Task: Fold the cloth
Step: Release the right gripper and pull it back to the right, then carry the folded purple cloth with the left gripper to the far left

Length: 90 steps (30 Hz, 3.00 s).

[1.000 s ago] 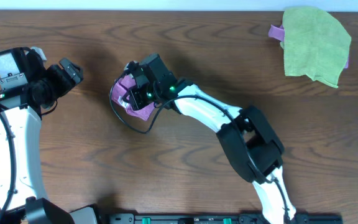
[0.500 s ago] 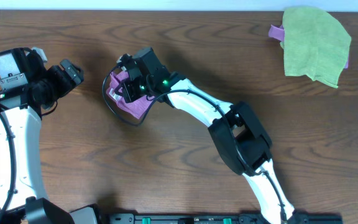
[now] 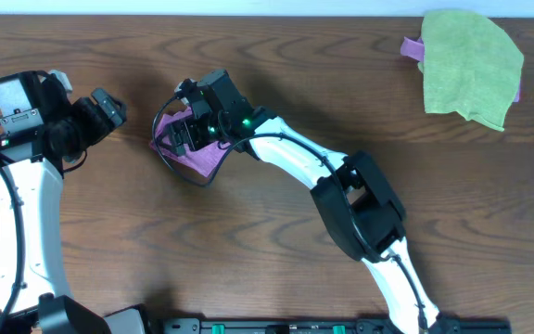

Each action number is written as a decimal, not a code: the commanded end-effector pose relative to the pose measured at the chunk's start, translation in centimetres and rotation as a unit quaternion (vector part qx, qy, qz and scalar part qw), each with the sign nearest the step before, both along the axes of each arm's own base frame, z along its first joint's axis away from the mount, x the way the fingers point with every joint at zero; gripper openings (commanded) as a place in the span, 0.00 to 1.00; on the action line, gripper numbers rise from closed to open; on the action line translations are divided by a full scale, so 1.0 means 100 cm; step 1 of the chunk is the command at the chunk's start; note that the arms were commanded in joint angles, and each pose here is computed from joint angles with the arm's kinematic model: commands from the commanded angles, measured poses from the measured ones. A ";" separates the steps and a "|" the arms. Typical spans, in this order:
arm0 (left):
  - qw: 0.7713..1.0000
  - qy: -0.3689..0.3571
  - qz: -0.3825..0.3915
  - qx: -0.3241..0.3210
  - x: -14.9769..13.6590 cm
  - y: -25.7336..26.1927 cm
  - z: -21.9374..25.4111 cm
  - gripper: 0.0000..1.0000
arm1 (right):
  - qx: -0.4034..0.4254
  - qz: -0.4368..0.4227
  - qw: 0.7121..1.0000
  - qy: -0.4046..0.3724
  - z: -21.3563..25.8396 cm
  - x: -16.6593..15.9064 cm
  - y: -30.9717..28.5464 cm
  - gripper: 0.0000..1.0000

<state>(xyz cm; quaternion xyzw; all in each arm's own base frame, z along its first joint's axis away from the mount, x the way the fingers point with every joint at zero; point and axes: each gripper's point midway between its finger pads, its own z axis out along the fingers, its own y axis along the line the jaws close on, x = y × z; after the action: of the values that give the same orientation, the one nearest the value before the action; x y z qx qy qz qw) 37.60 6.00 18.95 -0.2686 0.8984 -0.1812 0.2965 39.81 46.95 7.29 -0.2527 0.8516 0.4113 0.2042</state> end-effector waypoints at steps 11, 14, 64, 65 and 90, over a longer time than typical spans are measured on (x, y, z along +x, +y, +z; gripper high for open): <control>1.000 0.005 0.001 0.021 -0.003 0.004 -0.003 0.95 | -0.001 -0.036 0.999 0.038 0.032 0.033 -0.024 0.97; 1.000 0.004 -0.001 0.023 -0.003 0.005 -0.003 0.95 | -0.029 -0.030 0.998 0.056 0.039 0.027 -0.032 0.92; 0.961 0.005 -0.273 0.044 -0.118 -0.137 0.003 0.95 | -0.194 -0.339 0.912 -0.124 0.174 -0.198 -0.374 0.93; 0.961 -0.007 -0.270 0.051 -0.122 -0.135 0.010 0.95 | -0.191 -0.340 0.912 -0.125 0.176 -0.204 -0.379 0.93; 0.972 0.003 -0.227 0.053 -0.113 -0.127 -0.095 0.95 | -0.057 -0.449 0.867 -0.209 0.111 -0.177 -0.388 0.99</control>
<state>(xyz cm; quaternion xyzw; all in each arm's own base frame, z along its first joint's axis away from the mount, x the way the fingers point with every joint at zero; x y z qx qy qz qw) 25.85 -6.83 10.59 -0.0361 0.9401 -0.2026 0.2717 21.53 9.17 18.26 0.0562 0.8406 0.1912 0.5037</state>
